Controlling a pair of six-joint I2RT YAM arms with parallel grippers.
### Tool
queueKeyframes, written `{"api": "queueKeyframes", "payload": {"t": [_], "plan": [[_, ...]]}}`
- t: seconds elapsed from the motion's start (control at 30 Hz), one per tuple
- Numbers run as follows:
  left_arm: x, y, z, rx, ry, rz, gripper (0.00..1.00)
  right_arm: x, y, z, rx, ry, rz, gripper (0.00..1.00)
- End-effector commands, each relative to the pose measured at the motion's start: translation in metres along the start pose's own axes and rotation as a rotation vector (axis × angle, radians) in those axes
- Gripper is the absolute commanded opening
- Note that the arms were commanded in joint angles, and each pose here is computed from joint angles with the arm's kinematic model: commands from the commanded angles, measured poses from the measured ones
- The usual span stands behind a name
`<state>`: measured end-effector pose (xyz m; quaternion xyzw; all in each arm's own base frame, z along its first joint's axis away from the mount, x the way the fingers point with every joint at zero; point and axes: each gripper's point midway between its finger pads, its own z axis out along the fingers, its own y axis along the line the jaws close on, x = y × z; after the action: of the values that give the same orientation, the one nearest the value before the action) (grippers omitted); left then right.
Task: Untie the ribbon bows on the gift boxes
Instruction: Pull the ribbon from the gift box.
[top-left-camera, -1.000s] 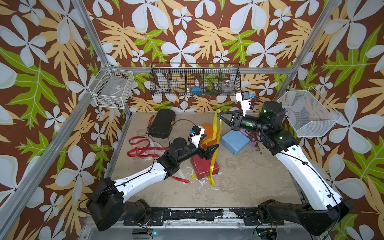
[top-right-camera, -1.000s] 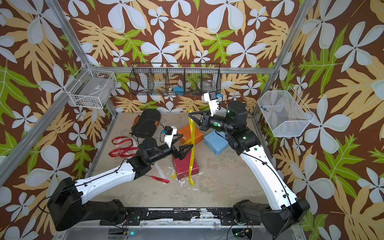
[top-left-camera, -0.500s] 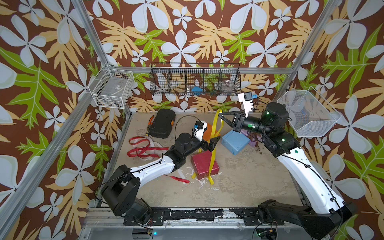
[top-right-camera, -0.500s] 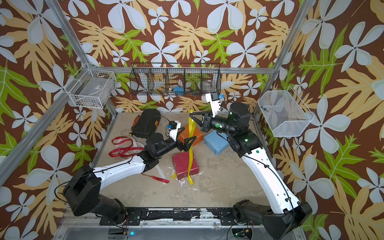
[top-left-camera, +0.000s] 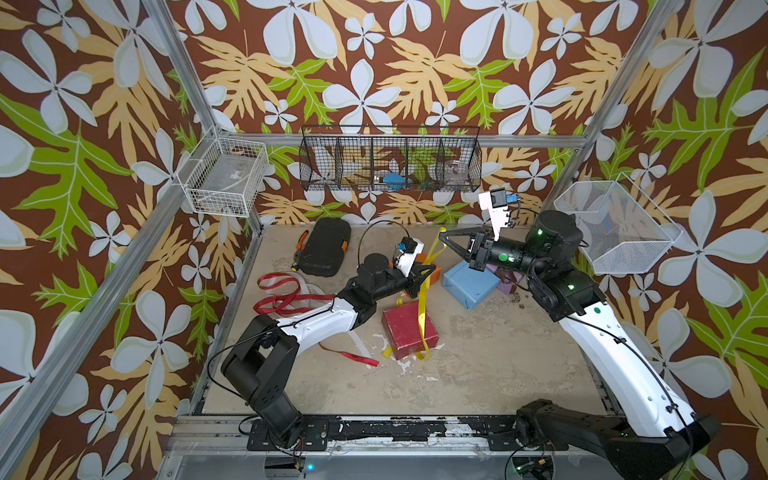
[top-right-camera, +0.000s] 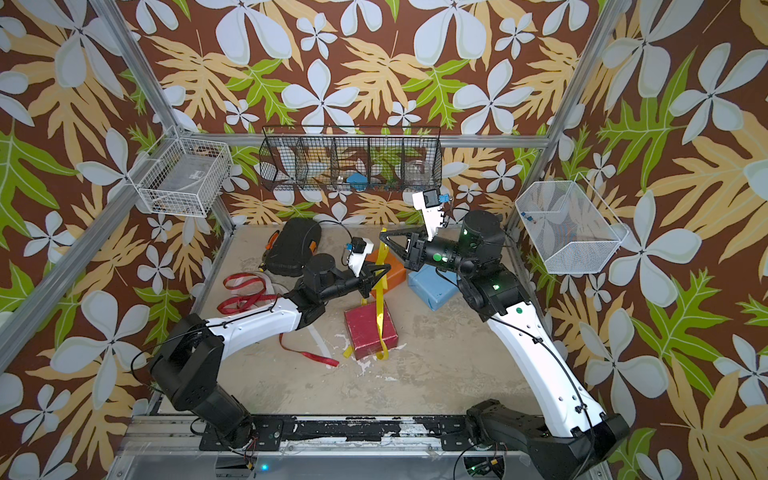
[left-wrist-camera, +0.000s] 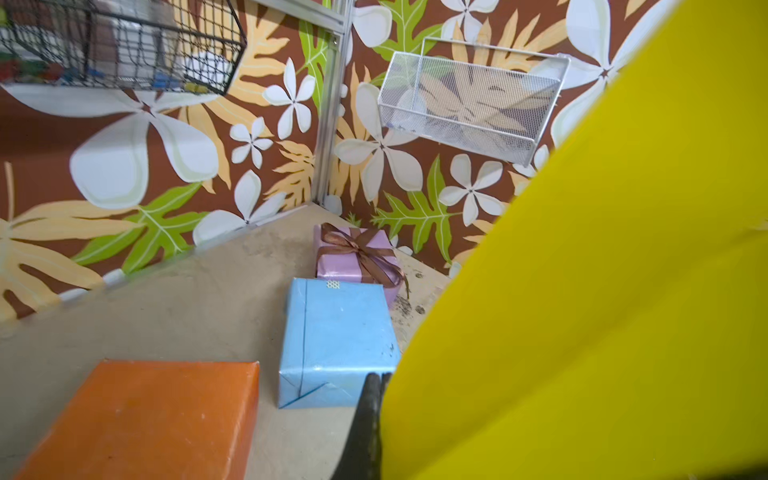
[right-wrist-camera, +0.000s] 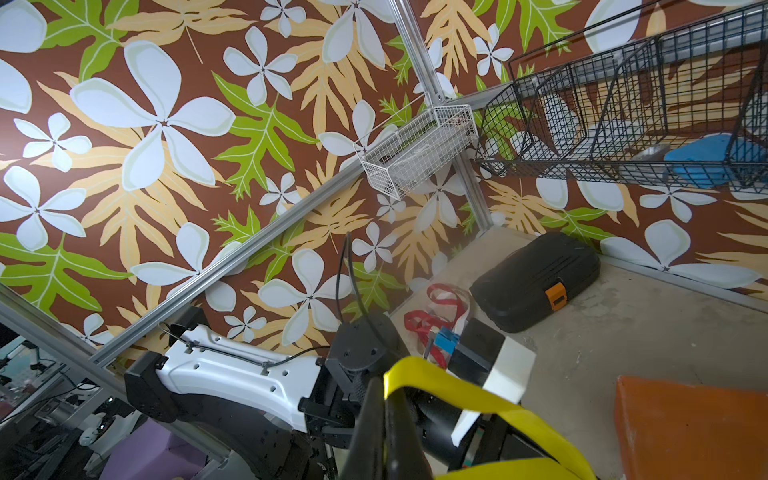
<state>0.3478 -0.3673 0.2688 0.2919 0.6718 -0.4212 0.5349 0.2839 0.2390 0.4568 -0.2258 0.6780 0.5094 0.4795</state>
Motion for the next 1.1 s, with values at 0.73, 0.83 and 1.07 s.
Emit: {"api": "queueKeyframes", "payload": {"t": [0.73,0.83,1.07], "plan": [[-0.003,-0.057,-0.094,0.066,0.01,-0.35,0.0,0.102,-0.203,0.026,0.618,0.169,0.039,1.0],[-0.012,-0.053,-0.094,0.051,-0.01,-0.371,0.0,0.112,-0.194,0.005,0.646,0.169,-0.006,1.0],[-0.023,-0.063,-0.085,0.124,-0.02,-0.385,0.0,0.216,-0.186,-0.018,0.604,0.348,0.025,0.98]]}}
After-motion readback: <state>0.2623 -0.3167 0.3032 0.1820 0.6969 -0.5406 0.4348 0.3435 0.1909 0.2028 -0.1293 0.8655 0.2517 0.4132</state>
